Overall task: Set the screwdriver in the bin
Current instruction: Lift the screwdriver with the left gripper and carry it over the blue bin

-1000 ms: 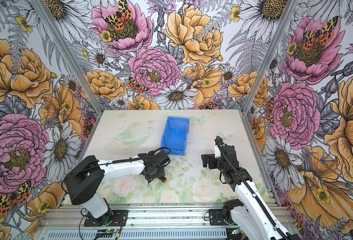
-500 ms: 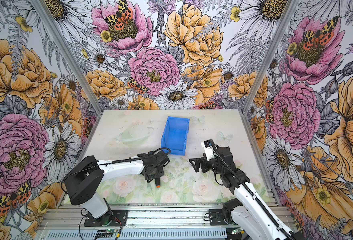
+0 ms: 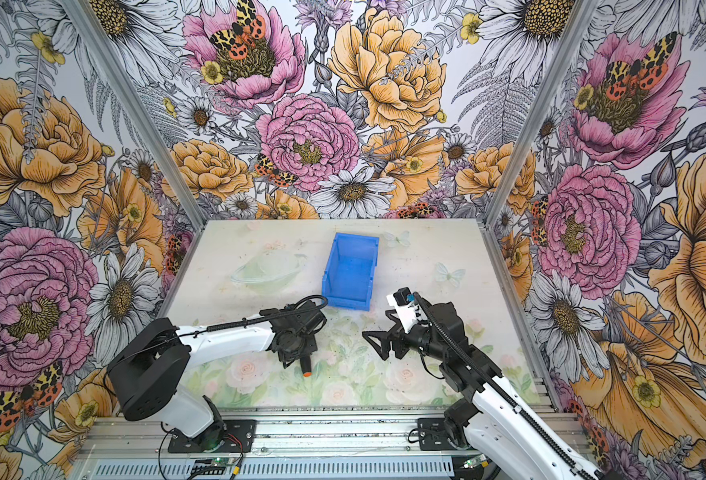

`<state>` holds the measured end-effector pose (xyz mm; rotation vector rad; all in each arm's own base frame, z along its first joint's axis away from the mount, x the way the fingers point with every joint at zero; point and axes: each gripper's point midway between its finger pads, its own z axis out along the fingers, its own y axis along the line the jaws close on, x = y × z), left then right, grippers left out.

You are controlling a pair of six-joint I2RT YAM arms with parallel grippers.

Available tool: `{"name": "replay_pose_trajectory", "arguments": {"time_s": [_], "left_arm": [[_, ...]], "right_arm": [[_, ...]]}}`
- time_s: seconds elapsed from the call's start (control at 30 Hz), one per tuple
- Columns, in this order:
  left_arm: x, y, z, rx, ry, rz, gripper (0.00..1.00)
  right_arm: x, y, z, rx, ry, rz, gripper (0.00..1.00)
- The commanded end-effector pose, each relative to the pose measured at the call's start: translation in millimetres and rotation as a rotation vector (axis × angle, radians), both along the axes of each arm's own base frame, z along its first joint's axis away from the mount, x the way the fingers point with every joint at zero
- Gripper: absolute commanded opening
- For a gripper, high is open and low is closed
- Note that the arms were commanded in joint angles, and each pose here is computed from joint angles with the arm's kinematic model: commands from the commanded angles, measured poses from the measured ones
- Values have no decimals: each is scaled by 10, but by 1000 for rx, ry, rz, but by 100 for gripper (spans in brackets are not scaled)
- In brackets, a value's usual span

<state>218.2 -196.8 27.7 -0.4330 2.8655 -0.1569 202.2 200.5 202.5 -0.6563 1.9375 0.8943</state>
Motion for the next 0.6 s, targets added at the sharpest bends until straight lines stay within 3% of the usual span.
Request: {"name": "replay_pose_trajectory", "arguments": {"time_s": [0.0,0.33,0.57], "left_arm": [[119,133,242,-18,-68,8,2],[670,328,1096,-78,-286,-3,1],[1221,19,1583,-99,-379,-151,1]], "right_arm": [[51,5,56,1,-32,-15,100],[295,-24,-28,-73,-21,-96,99],[542,-56,73,-109,-34,-179,99]]}}
